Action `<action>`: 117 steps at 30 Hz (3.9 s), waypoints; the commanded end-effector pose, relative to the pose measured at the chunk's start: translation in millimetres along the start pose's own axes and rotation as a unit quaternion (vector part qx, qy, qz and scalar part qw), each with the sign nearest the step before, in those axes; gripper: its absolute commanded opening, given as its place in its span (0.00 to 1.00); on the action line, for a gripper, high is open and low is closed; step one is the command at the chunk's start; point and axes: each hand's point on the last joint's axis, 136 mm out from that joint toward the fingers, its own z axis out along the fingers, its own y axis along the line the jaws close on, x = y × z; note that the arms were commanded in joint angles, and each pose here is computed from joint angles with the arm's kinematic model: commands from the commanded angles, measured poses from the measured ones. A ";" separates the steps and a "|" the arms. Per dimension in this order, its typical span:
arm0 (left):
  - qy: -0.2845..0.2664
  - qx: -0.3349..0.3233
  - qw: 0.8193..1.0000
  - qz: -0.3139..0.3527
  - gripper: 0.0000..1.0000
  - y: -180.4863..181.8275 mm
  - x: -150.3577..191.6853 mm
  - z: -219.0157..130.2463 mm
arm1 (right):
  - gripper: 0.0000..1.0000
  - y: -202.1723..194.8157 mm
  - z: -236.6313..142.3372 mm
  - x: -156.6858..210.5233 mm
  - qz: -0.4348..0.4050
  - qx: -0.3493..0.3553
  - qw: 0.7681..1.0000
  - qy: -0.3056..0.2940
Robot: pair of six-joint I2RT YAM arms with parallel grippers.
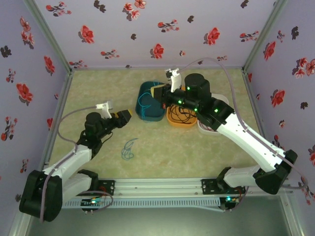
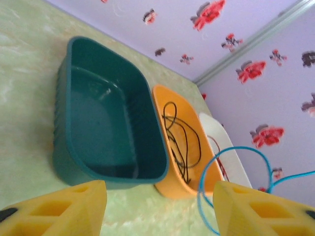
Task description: Untangle the cables
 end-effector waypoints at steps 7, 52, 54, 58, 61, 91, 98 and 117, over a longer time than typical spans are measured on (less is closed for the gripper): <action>0.026 0.220 0.972 0.078 0.61 -67.0 2.7 -5.9 | 0.00 41.5 -7.3 -19.5 -0.027 -0.108 0.994 -0.018; 0.012 0.271 0.954 0.129 0.58 -77.9 -4.9 -34.0 | 0.00 46.6 -17.4 -40.8 0.017 -0.194 0.979 -0.057; 0.005 0.269 0.954 0.132 0.58 -78.0 -8.9 -36.8 | 0.00 46.6 -16.8 -40.3 0.018 -0.195 0.979 -0.056; -0.002 0.263 0.956 0.131 0.57 -75.3 -13.5 -37.9 | 0.00 46.9 -16.6 -40.6 0.021 -0.199 0.978 -0.057; -0.001 0.259 0.958 0.126 0.57 -72.2 -16.3 -34.1 | 0.00 48.1 -16.5 -42.0 0.022 -0.203 0.977 -0.059; 0.023 0.289 0.949 0.123 0.52 -83.9 -17.9 -2.8 | 0.00 53.0 -9.9 -46.3 0.044 -0.229 0.971 -0.059; 0.032 0.295 0.947 0.123 0.51 -86.9 -11.1 -2.5 | 0.00 52.2 -10.3 -45.7 0.042 -0.228 0.971 -0.059; 0.048 0.319 0.937 0.131 0.45 -97.6 0.3 -23.9 | 0.00 37.8 -12.6 -43.3 0.042 -0.206 0.975 -0.068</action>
